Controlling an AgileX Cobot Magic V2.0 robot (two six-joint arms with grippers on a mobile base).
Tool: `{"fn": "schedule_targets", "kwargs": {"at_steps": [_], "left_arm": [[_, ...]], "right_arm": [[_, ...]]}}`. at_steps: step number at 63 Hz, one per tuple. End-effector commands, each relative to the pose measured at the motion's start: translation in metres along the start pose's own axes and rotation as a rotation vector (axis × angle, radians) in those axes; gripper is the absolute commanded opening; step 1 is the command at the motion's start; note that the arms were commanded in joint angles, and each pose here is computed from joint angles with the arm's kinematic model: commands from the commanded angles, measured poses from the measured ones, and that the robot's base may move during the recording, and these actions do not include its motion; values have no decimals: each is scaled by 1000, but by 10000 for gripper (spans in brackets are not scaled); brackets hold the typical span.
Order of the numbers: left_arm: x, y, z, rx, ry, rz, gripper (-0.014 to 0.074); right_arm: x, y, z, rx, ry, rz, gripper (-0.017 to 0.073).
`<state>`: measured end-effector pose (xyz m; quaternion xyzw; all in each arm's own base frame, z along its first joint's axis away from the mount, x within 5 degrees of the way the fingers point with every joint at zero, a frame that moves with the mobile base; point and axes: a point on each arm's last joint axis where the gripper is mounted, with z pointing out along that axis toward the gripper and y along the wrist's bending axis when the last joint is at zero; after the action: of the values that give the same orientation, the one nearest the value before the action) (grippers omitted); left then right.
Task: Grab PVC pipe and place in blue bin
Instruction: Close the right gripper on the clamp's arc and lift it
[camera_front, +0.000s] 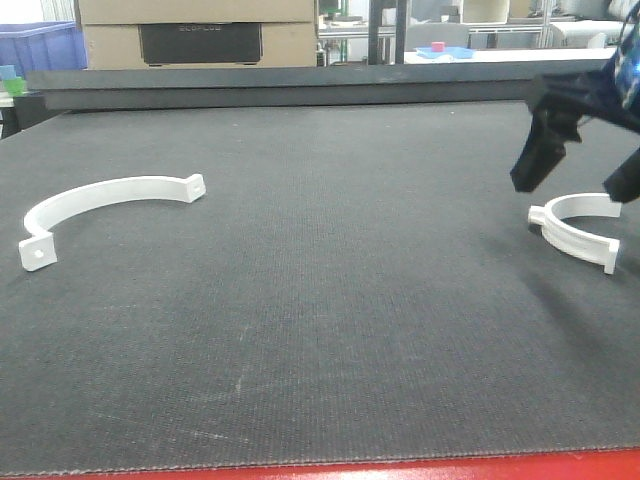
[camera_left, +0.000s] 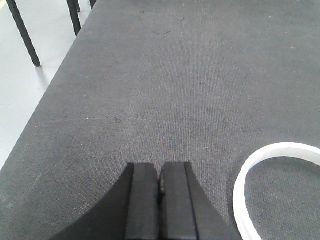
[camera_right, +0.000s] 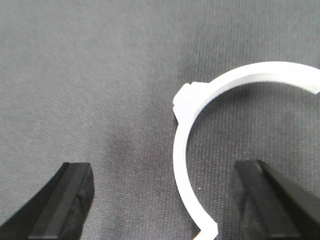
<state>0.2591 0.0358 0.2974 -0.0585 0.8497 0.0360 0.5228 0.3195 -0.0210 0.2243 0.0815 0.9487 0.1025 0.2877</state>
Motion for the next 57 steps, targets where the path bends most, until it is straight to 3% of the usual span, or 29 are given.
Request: {"fn": "schedule_targets", "kwargs": {"at_steps": [1, 14, 18, 28, 57], "left_arm": [[-2, -1, 2, 3, -14, 9, -75], [5, -1, 15, 3, 25, 10, 169], [6, -1, 19, 3, 28, 10, 209], [7, -1, 27, 3, 12, 10, 221], [13, -1, 42, 4, 21, 2, 221]], "right_arm": [[-4, -1, 2, 12, -18, -12, 403], [-6, -5, 10, 32, -37, -18, 381], [-5, -6, 13, 41, -30, -29, 381], [-2, -10, 21, 65, 0, -69, 381], [5, -18, 45, 87, 61, -87, 381]]}}
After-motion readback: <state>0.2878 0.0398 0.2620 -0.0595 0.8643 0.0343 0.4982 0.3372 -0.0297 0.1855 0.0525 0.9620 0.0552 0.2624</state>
